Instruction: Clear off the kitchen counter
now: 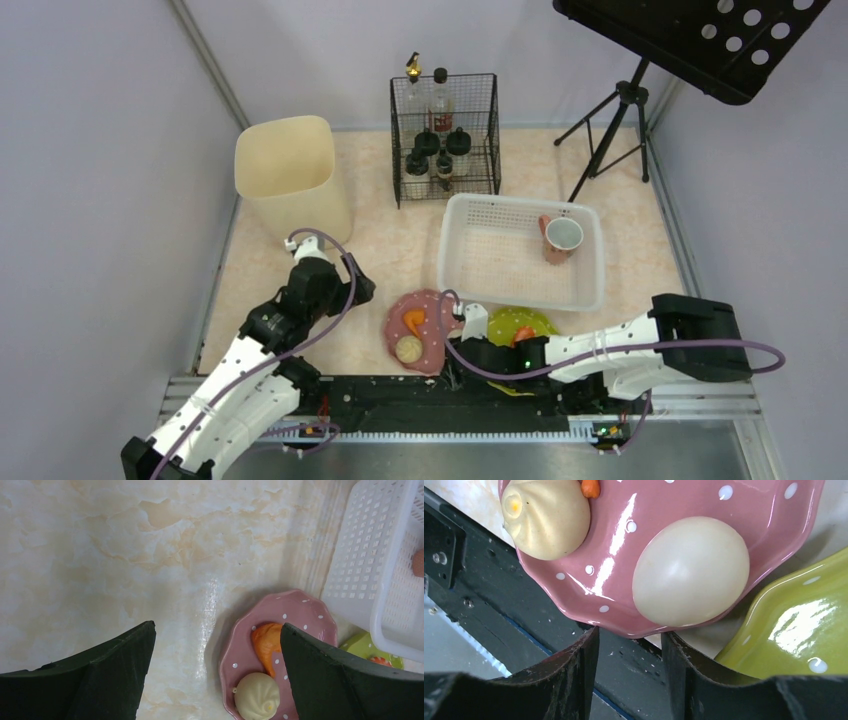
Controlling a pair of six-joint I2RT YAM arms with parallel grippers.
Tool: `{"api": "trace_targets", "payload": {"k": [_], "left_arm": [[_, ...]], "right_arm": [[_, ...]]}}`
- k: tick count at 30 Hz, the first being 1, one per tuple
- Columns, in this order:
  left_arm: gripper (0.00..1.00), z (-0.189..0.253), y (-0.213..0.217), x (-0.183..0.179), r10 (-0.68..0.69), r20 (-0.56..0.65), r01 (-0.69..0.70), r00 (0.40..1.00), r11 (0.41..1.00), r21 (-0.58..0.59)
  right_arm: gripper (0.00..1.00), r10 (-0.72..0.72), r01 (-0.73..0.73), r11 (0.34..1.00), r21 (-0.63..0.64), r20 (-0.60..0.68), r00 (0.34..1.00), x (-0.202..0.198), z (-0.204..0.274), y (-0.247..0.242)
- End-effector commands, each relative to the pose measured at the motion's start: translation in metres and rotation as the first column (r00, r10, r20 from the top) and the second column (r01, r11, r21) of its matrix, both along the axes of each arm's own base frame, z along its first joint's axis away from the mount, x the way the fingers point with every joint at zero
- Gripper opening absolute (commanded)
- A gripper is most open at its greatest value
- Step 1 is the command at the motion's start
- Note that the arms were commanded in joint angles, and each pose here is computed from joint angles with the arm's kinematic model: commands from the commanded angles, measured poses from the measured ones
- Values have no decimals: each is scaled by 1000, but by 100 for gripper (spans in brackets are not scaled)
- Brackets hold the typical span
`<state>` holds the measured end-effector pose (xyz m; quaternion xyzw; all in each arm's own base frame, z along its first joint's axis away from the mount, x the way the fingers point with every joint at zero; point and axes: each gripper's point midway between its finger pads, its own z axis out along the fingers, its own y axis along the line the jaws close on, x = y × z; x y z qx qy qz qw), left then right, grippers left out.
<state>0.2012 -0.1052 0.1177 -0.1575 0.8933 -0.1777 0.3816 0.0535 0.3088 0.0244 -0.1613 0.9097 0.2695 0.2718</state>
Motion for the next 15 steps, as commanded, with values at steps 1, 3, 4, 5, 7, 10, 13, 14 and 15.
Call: {"api": "trace_targets", "payload": {"k": [1, 3, 4, 5, 7, 10, 13, 14, 15], "left_arm": [[99, 4, -3, 11, 16, 42, -15, 999, 1000, -22], [99, 3, -4, 11, 15, 39, -14, 999, 1000, -21], [99, 3, -3, 11, 15, 38, -14, 999, 1000, -22], [99, 3, -4, 11, 13, 38, -13, 999, 1000, -23], [99, 3, -4, 11, 13, 40, -12, 999, 1000, -22], [99, 5, -4, 11, 8, 50, -7, 999, 1000, -26], [99, 7, -6, 12, 3, 60, -1, 998, 1000, -30], [99, 7, -6, 13, -1, 60, 3, 998, 1000, -30], [99, 7, -7, 12, -4, 60, 6, 998, 1000, -30]], "right_arm": [[49, -90, 87, 992, 90, 24, 996, 11, 10, 11], [50, -111, 108, 988, 107, 24, 994, 13, 13, 9], [50, -123, 119, 986, 116, 22, 992, 14, 14, 8], [51, -136, 132, 983, 124, 20, 991, 15, 16, 6], [52, -165, 162, 977, 140, 12, 986, 17, 17, 2], [53, -215, 213, 964, 159, -4, 977, 20, 18, -4], [55, -251, 249, 955, 162, -9, 968, 24, 17, -6], [55, -254, 252, 954, 161, -9, 967, 24, 17, -5], [55, -254, 252, 955, 157, -9, 967, 24, 17, -2]]}}
